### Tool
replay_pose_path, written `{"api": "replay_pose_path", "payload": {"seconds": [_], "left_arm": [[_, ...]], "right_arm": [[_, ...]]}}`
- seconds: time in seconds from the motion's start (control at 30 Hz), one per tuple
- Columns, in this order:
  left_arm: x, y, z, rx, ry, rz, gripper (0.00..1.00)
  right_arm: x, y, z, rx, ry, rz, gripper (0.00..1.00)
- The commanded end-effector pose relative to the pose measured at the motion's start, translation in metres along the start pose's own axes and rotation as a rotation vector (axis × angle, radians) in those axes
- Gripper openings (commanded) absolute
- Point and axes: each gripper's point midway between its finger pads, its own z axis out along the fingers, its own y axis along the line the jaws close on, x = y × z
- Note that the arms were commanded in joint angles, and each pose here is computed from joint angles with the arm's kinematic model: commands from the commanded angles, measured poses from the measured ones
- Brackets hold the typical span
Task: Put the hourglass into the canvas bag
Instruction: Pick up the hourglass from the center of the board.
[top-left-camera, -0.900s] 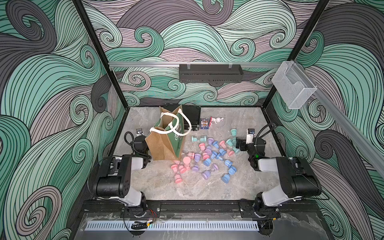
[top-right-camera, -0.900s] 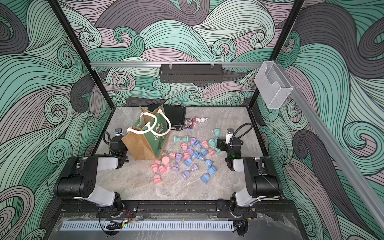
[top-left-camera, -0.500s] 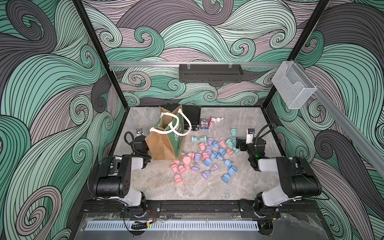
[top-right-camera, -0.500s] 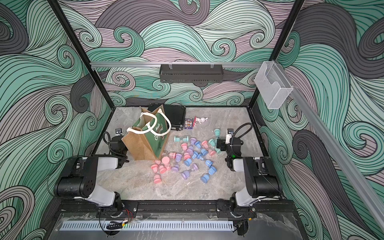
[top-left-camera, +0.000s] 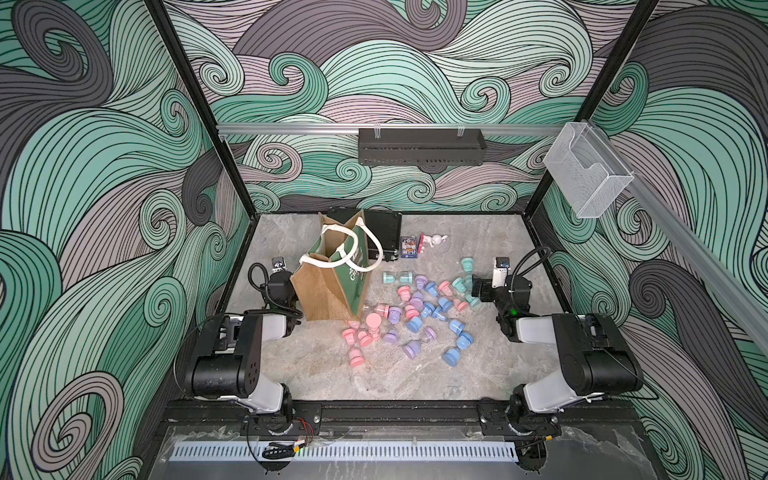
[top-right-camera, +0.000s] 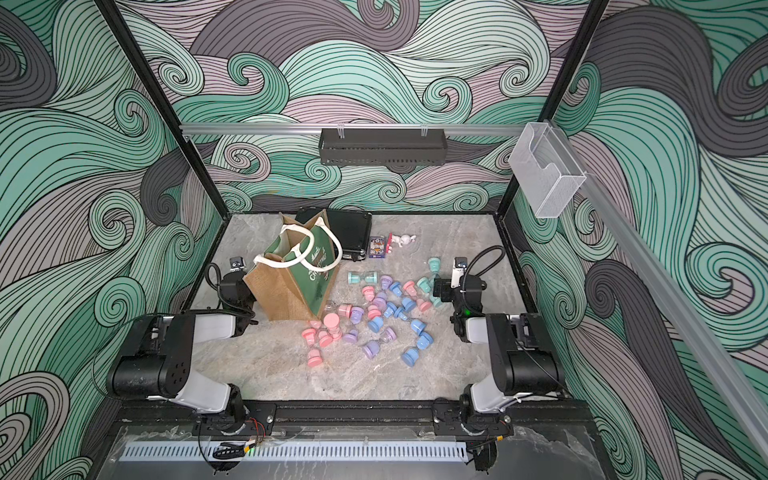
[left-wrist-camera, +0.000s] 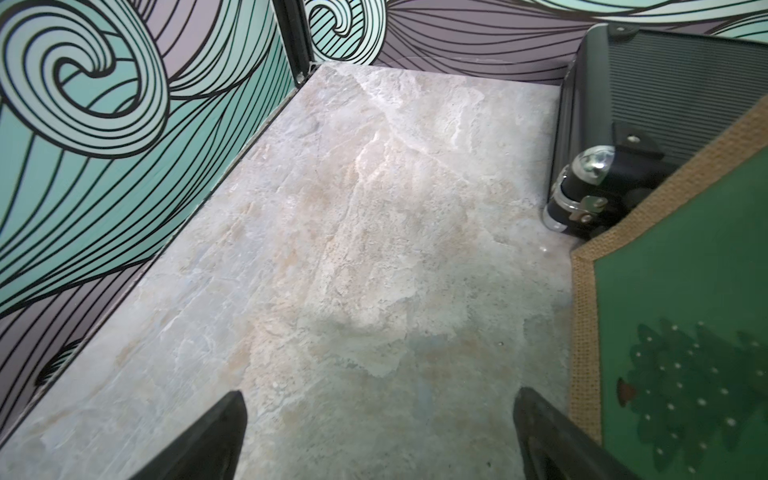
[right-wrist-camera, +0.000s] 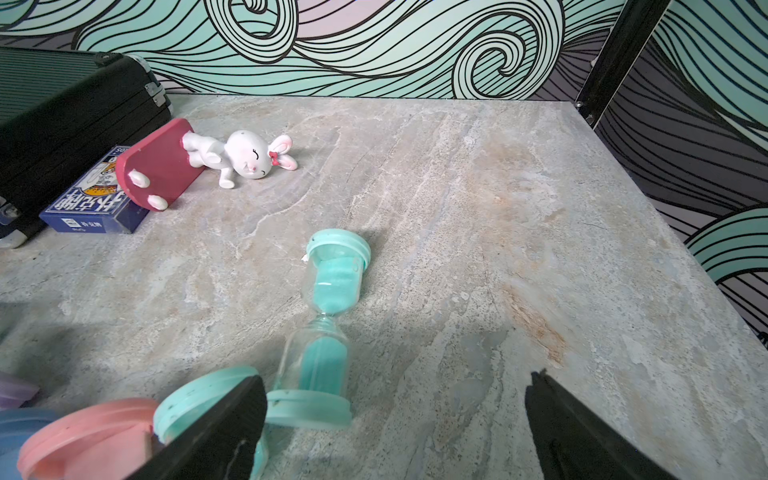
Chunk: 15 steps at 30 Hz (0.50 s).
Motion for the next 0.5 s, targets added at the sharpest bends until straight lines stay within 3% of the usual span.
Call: {"api": "replay_pose_path", "payload": {"seconds": [0.0, 0.33, 0.47], "left_arm": [[-0.028, 0.008, -0.004, -0.054, -0.022, -0.033, 0.99], [-0.049, 0.031, -0.037, -0.14, -0.076, -0.065, 0.99], [-0.059, 0.041, -0.05, -0.184, -0.089, -0.106, 0.99]], "right_arm": [[-0.017, -0.001, -0.002, 0.002, -0.055, 0.011, 1.0], [-0.05, -0.006, -0.03, 0.022, -0.089, 0.021, 1.0], [-0.078, -0.021, -0.046, 0.093, -0.115, 0.16, 1.0]]}}
